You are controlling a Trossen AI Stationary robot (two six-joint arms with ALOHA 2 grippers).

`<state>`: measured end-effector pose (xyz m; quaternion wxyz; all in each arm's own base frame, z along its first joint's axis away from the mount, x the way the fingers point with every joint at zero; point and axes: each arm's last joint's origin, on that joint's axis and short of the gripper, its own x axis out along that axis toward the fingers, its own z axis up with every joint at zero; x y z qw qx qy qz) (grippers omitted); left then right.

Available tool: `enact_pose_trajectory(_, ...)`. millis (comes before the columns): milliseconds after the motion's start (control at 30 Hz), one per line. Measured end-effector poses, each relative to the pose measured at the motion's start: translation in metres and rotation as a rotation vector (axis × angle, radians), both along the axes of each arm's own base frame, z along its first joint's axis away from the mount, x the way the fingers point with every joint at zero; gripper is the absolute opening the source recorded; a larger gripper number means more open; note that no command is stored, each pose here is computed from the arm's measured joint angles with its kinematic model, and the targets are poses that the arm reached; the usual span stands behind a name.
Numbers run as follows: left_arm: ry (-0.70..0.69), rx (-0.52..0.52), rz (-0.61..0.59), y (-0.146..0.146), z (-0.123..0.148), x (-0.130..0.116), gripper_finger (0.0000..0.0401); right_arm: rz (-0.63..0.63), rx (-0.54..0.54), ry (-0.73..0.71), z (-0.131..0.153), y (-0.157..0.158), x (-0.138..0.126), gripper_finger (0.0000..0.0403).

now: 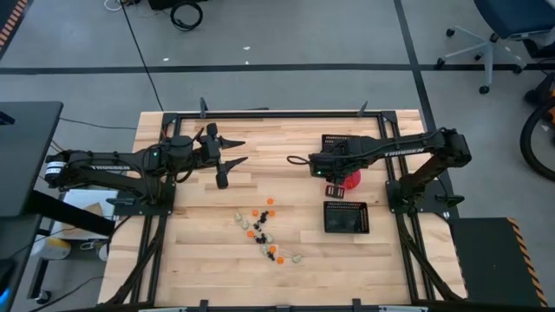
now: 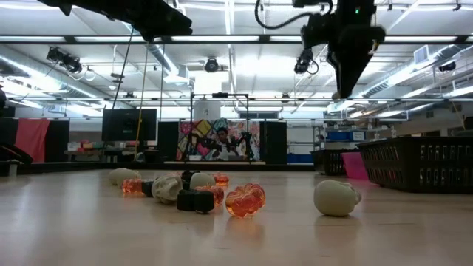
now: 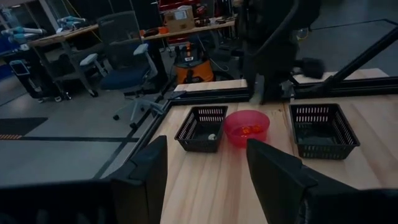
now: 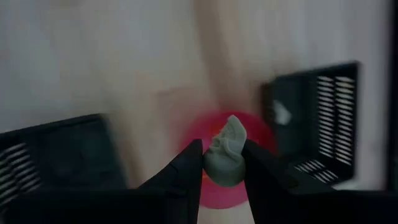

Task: Sort Halloween decoration
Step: Put the white skull toy into the top black bin

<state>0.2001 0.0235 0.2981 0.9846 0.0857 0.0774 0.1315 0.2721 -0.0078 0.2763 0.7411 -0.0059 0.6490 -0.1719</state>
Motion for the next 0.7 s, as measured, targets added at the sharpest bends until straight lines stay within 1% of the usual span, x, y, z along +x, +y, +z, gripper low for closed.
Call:
enact_pose_trajectory(67, 0.0, 0.0, 0.0, 0.0, 0.0, 0.0, 0.0192, -0.046, -0.047, 0.009, -0.005, -0.009, -0.002, 0.0105)
enact_pose_trajectory(133, 0.0, 0.0, 0.0, 0.0, 0.0, 0.0, 0.0192, -0.082, -0.068, 0.014, -0.011, -0.018, -0.003, 0.0105)
enact_pose_trajectory(267, 0.0, 0.0, 0.0, 0.0, 0.0, 0.0, 0.0192, -0.148, -0.073, -0.009, -0.024, -0.036, -0.003, 0.0105)
enact_pose_trajectory(467, 0.007, -0.001, 0.0, 0.0, -0.001, 0.0, 0.0192, -0.237, -0.075, 0.003, -0.046, -0.063, -0.012, 0.0105)
enact_pose_trajectory(567, 0.007, -0.001, 0.0, 0.0, -0.001, 0.0, 0.0192, -0.268, -0.079, 0.007, -0.051, -0.073, -0.016, 0.0105)
enact_pose_trajectory(700, 0.007, -0.001, 0.0, 0.0, -0.001, 0.0, 0.0192, -0.313, -0.123, -0.016, -0.052, -0.088, -0.018, 0.0105)
